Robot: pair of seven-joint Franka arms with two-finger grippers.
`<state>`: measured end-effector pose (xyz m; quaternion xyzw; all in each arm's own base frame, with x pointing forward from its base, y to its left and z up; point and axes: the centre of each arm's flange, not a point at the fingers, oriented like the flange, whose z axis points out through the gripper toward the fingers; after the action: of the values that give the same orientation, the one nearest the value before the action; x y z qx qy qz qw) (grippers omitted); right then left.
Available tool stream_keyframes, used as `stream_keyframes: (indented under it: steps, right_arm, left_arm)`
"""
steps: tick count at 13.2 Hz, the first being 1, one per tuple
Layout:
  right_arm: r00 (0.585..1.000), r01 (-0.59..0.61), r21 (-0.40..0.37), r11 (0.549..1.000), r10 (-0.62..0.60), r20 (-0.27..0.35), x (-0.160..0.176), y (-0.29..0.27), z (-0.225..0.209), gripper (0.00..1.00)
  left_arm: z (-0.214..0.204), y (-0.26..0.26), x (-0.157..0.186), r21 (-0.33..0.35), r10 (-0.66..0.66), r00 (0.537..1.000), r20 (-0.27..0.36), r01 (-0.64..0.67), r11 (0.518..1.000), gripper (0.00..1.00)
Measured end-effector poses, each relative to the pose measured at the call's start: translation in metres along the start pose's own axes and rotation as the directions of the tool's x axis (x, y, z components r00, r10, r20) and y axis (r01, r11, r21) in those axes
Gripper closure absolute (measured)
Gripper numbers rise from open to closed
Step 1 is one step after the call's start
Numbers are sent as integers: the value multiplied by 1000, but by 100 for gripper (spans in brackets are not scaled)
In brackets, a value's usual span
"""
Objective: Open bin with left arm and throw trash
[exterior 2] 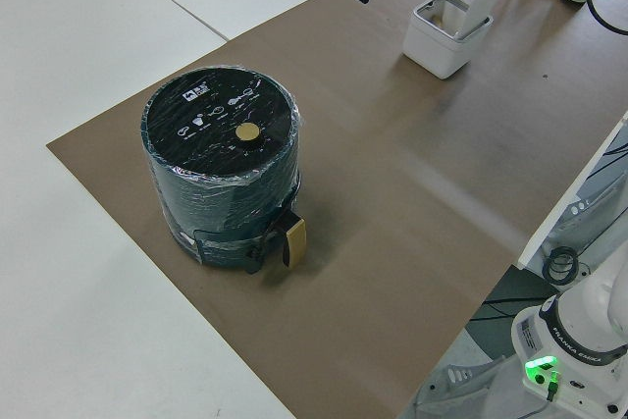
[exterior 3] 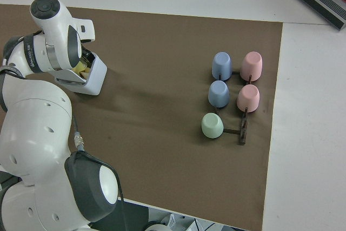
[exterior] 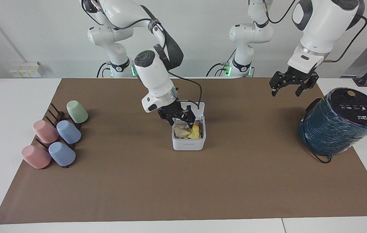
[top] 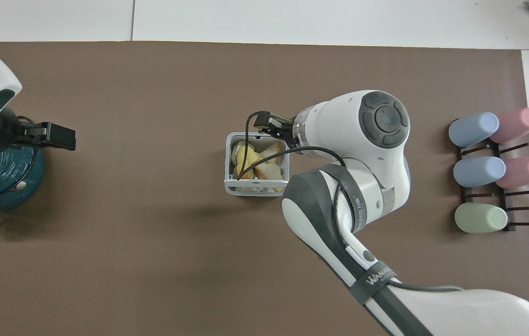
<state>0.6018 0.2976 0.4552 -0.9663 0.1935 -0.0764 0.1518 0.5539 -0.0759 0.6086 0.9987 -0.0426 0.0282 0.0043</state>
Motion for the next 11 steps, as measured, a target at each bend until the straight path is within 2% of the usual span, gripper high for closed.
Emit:
stream_keyframes:
  steps: [2, 4, 7, 11]
  right_arm:
    - [993, 70, -58, 996, -75, -90, 33, 25, -22, 0]
    - [980, 134, -125, 983, -150, -128, 61, 55, -43, 0]
    - [969, 190, -214, 958, -218, -114, 93, 106, -92, 0]
    - [974, 185, -271, 944, -213, -75, 98, 154, -168, 0]
  left_arm:
    - [0, 0, 0, 0, 0, 1000, -1, 0, 1000, 0]
    - [0, 0, 0, 0, 0, 1000, -2, 0, 1000, 0]
    - [0, 0, 0, 0, 0, 1000, -3, 0, 1000, 0]
    - [0, 0, 0, 0, 0, 1000, -3, 0, 1000, 0]
